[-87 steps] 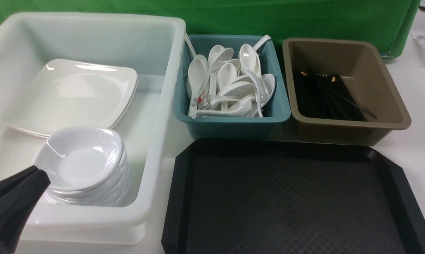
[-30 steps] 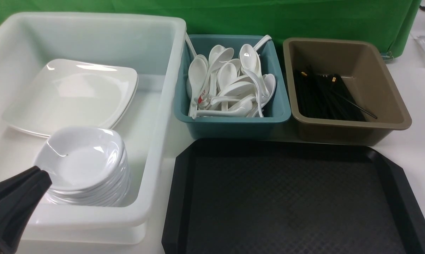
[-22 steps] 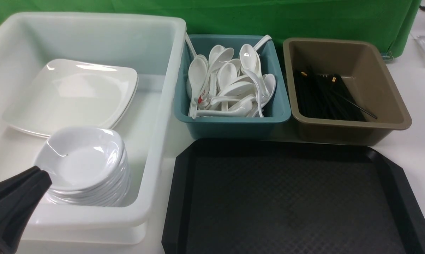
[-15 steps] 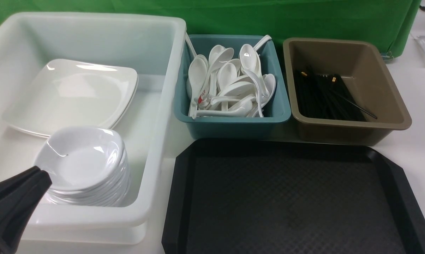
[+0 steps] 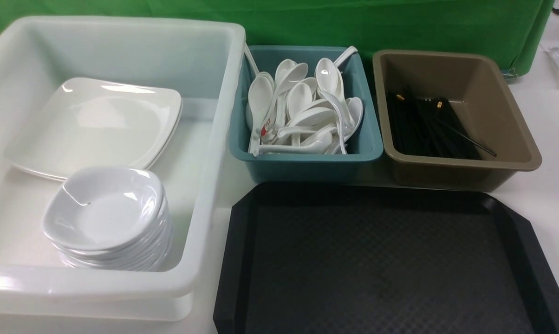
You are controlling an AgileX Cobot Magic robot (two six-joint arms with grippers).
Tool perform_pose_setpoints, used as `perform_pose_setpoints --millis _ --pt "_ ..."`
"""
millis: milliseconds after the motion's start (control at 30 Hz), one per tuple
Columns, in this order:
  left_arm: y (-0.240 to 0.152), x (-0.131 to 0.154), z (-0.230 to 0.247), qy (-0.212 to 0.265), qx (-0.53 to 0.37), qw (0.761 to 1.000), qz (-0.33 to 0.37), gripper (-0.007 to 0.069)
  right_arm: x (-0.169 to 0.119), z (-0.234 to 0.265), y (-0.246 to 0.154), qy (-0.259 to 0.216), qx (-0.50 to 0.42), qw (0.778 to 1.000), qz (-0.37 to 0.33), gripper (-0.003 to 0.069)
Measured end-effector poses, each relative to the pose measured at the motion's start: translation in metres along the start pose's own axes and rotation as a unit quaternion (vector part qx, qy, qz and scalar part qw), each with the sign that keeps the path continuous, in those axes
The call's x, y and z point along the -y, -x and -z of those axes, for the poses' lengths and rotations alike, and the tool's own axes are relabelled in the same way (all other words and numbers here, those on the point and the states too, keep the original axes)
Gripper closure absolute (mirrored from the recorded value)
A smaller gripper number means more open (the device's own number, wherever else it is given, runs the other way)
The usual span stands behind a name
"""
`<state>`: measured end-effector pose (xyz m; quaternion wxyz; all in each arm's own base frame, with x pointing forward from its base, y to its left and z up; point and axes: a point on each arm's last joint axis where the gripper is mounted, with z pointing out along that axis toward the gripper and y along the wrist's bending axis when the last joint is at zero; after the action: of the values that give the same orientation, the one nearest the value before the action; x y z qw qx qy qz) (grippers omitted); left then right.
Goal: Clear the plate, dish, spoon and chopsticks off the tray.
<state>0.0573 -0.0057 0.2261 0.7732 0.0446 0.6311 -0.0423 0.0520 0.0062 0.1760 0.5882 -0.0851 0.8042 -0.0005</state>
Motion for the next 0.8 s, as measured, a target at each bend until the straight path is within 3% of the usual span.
perform_pose_setpoints --millis 100,233,300,800 --pt "-0.01 -0.005 0.004 0.056 -0.039 0.997 0.042 0.0612 0.0 0.0 0.0 0.0 0.001 1.0 0.0 0.0551" --pt "-0.034 -0.002 0.009 0.062 -0.168 0.981 0.071 0.061 0.0 0.0 0.0 0.0 0.0 1.0 0.0 0.0541" --pt "-0.038 -0.001 0.01 0.059 -0.187 0.978 0.076 0.061 0.0 0.0 0.0 0.0 0.0 1.0 0.0 0.0539" --pt "-0.038 -0.001 0.01 0.059 -0.19 0.977 0.078 0.0608 0.0 0.0 0.0 0.0 0.001 1.0 -0.005 0.0497"
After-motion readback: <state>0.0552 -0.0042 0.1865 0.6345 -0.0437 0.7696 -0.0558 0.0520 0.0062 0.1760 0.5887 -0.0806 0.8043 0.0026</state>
